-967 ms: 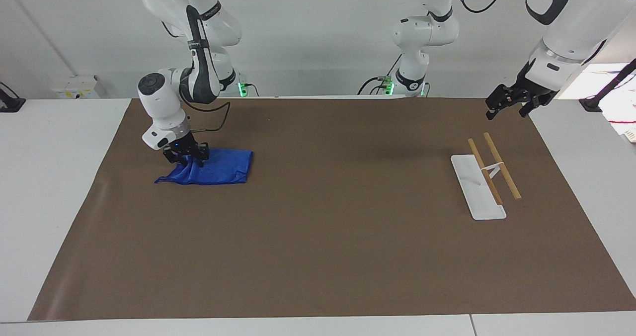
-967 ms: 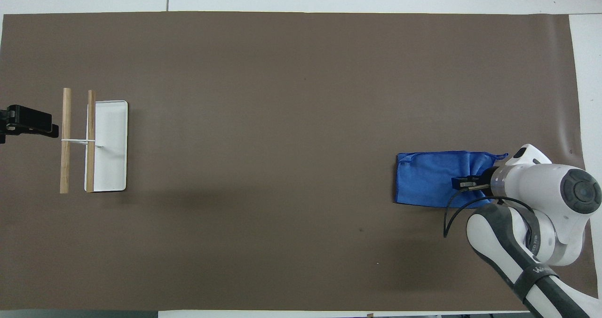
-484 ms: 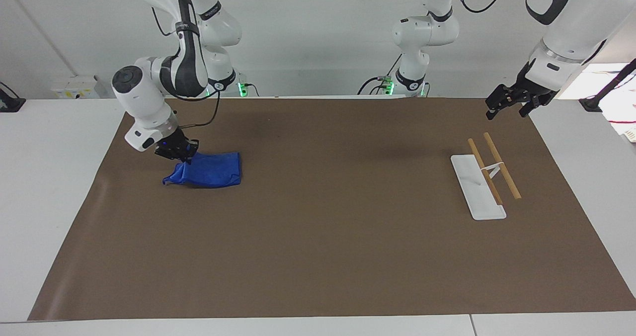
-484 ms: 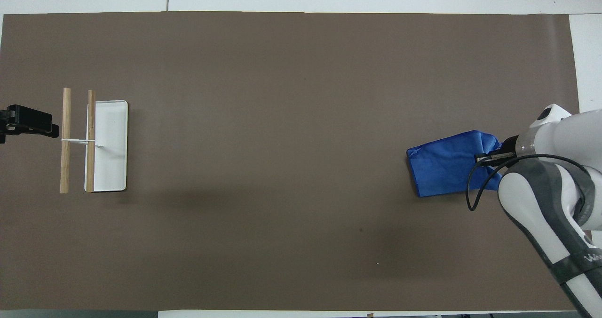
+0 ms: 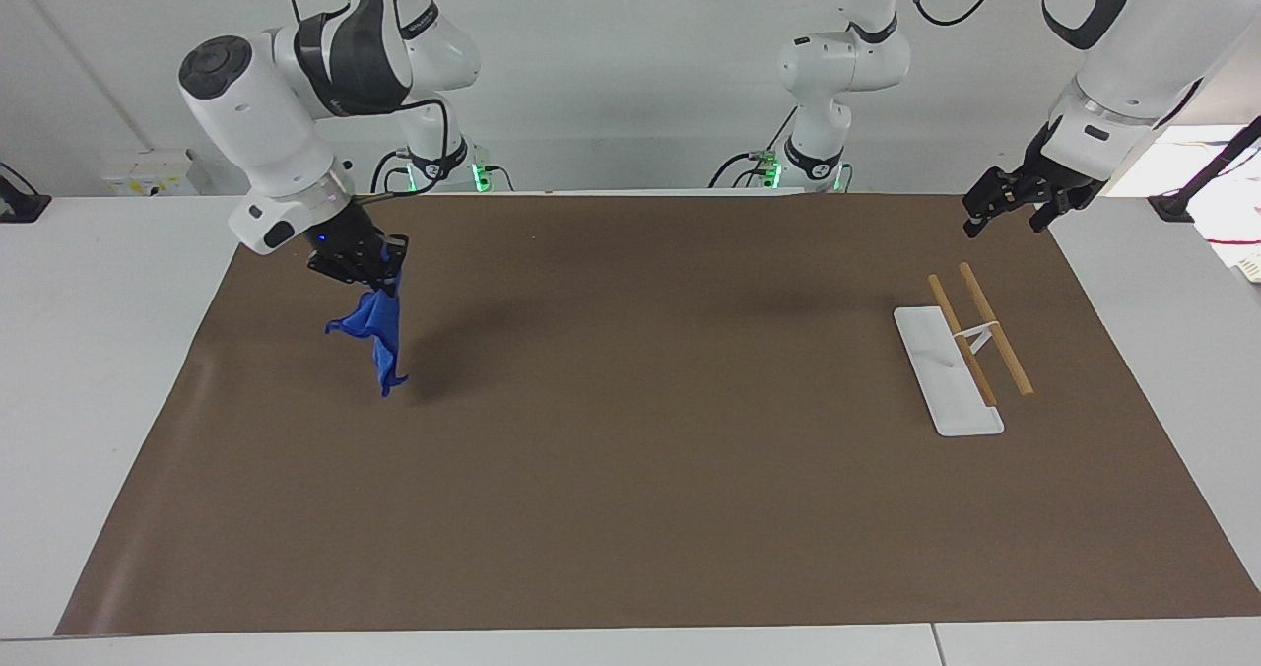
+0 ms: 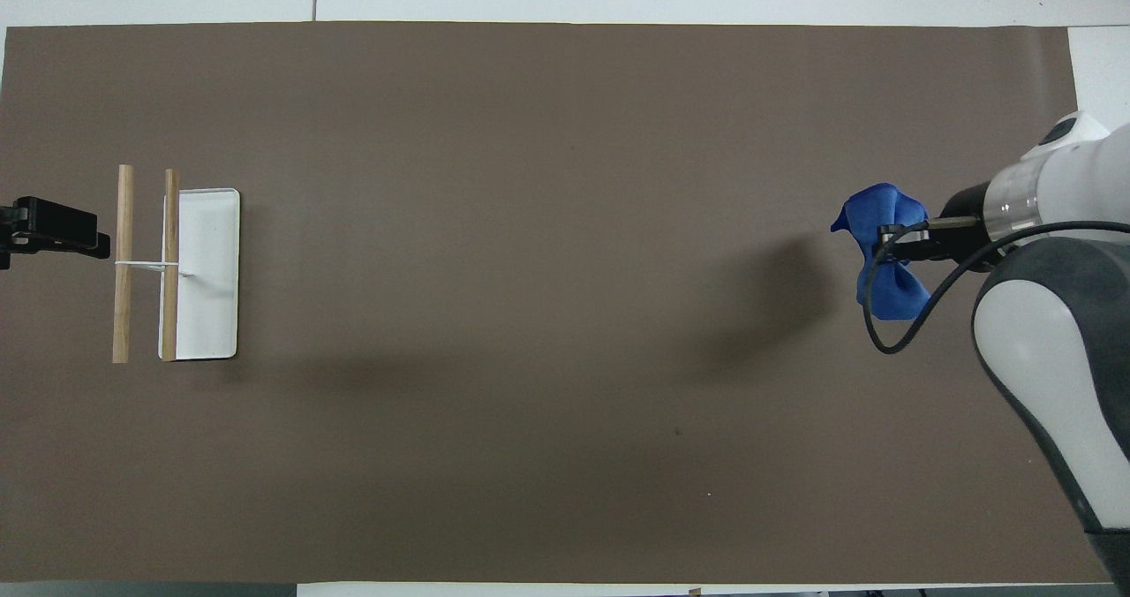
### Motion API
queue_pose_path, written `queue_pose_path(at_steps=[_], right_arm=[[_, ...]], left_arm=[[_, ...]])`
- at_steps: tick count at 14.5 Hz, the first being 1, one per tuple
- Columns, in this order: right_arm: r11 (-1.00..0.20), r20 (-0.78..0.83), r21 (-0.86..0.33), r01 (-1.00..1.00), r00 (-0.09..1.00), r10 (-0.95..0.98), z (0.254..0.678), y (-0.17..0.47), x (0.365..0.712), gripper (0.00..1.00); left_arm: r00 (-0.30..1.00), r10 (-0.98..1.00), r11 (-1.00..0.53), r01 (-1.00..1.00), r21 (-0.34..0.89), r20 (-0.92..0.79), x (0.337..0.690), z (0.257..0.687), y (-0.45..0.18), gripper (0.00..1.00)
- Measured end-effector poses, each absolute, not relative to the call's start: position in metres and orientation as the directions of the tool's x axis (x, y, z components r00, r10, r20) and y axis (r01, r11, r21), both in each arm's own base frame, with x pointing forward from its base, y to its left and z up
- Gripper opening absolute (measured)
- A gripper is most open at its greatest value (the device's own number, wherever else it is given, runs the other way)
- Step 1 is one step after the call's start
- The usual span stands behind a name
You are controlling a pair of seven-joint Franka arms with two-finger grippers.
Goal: Right arm passes towel to left arm to hang
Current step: 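Lift the blue towel with the right gripper toward the left gripper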
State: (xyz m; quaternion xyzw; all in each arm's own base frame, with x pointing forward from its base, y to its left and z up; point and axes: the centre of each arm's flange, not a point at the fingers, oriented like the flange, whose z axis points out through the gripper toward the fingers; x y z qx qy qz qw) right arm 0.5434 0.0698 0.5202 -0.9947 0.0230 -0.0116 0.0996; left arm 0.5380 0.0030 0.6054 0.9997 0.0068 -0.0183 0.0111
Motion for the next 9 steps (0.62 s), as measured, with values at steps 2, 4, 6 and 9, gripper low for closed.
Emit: queue_pose_path(at_steps=[2, 4, 6, 9], right_arm=[[-0.948, 0.04, -0.287, -0.14, 0.987, -0.157, 0.541, 0.123, 0.552, 0.07], [-0.891, 0.074, -0.395, -0.224, 0.959, -0.274, 0.553, 0.172, 0.563, 0.07], [-0.802, 0.068, -0.508, -0.313, 0.914, -0.4, 0.553, 0.215, 0.572, 0.07], [-0.621, -0.022, -0.659, -0.424, 0.836, -0.548, 0.545, 0.269, 0.585, 0.07]], left_arm=[[0.999, 0.013, -1.0, 0.014, 0.022, -0.037, 0.538, 0.605, 0.003, 1.0], [0.999, 0.013, -1.0, 0.014, 0.022, -0.037, 0.538, 0.605, 0.003, 1.0], [0.999, 0.013, -1.0, 0.014, 0.022, -0.037, 0.538, 0.605, 0.003, 1.0], [0.999, 0.013, -1.0, 0.014, 0.022, -0.037, 0.538, 0.605, 0.003, 1.0]])
